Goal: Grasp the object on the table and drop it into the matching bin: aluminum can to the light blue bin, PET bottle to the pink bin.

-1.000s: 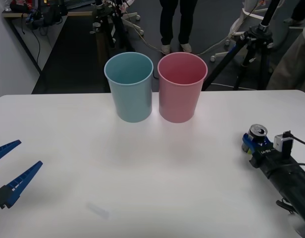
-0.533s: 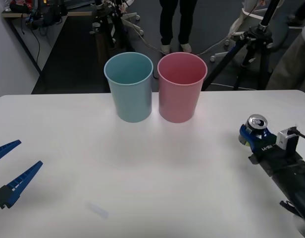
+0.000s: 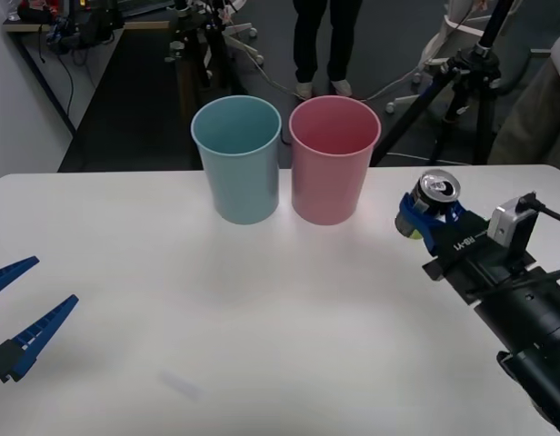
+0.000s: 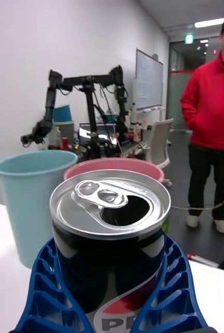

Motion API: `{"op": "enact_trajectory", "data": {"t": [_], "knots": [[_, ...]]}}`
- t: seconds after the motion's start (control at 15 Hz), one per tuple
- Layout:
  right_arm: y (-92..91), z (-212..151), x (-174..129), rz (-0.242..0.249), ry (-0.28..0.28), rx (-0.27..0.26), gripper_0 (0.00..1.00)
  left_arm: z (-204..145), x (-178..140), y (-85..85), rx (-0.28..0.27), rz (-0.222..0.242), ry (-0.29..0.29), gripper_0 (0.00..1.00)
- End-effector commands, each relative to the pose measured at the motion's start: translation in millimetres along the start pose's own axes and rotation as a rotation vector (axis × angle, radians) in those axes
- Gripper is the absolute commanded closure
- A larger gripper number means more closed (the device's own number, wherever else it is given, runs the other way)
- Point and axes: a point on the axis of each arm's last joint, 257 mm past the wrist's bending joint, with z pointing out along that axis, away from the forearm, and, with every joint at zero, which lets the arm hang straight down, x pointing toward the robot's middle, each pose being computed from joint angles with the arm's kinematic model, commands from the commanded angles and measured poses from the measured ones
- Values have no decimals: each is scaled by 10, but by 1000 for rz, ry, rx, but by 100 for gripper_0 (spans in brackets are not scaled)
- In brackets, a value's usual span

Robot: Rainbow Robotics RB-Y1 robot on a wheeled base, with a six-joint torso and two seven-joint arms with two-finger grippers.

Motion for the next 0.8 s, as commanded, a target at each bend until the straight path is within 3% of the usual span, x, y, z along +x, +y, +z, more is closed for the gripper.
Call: {"op": "enact_trajectory", "data": {"t": [0.07, 0.47, 0.8], "knots": [[255, 162, -328, 25, -43, -45, 100, 0, 0, 0, 0, 0, 0, 0], [628, 678, -723, 42, -103, -105, 100, 0, 0, 0, 0, 0, 0, 0], [737, 1330, -802, 37, -127, -113, 100, 0, 0, 0, 0, 0, 0, 0]]}}
